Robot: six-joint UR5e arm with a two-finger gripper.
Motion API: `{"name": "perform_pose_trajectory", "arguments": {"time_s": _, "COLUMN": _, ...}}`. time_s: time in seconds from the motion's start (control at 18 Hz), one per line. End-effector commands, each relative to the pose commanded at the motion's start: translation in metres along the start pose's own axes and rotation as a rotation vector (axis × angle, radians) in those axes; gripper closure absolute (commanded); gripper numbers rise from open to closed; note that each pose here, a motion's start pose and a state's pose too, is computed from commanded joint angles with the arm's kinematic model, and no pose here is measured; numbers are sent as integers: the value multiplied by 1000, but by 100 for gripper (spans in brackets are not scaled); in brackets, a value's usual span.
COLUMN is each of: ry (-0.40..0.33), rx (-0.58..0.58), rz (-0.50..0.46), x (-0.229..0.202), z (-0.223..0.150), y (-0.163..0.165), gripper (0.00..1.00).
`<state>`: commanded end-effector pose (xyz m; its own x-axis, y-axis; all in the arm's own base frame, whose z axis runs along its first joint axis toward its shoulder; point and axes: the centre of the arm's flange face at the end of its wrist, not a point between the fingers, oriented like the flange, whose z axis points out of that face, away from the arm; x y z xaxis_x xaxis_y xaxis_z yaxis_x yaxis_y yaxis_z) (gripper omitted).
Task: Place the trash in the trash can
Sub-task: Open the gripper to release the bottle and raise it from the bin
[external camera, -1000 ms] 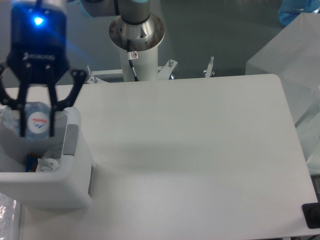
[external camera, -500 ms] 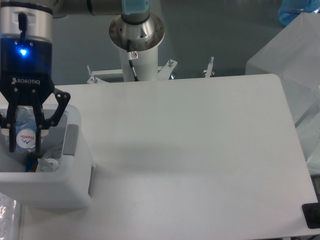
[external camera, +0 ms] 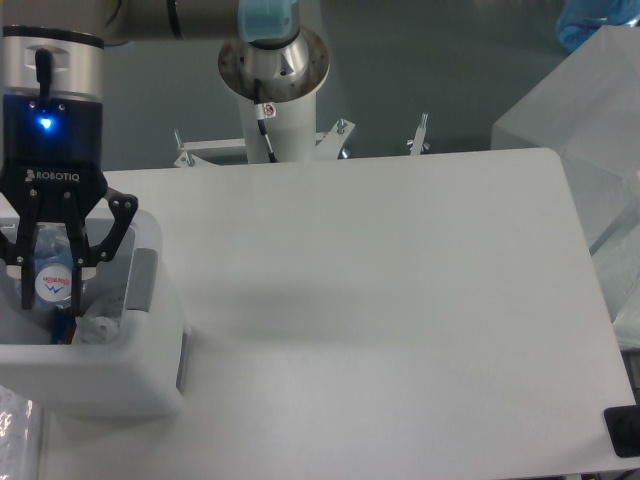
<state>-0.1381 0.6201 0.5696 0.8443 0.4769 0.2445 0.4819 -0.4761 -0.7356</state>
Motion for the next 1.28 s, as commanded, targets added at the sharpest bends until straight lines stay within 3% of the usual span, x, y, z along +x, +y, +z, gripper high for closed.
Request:
{"name": "perform_pose_trajectory", "arguments": {"time_s": 0.61, "ry": -6, "rx": -32, "rz": 1, "x": -3, "z": 5, "y": 16, "gripper": 47}}
{"name": "perform_pose_trajectory", "arguments": {"time_s": 0.67, "ry": -6, "rx": -28, "rz": 9, "x": -4, "z": 4, "y": 15, "gripper": 39}}
{"name": "perform_pose_trajectory", "arguments": {"time_s": 0.78, "ry": -7, "rx": -23, "rz": 86, "x": -4, "z": 3, "y": 12, "gripper": 3}}
{"name": "perform_pose_trajectory", "arguments": {"time_s": 1.0, "ry": -96, "rx": -5, "rz": 92, "x": -76, "z": 13, "y": -16, "gripper": 0}}
{"name": "perform_pose_trajectory", "arguments": {"time_s": 1.28, "ry": -221, "rx": 9, "rz": 297, "x": -168, "z": 9, "y": -57, "gripper": 0}}
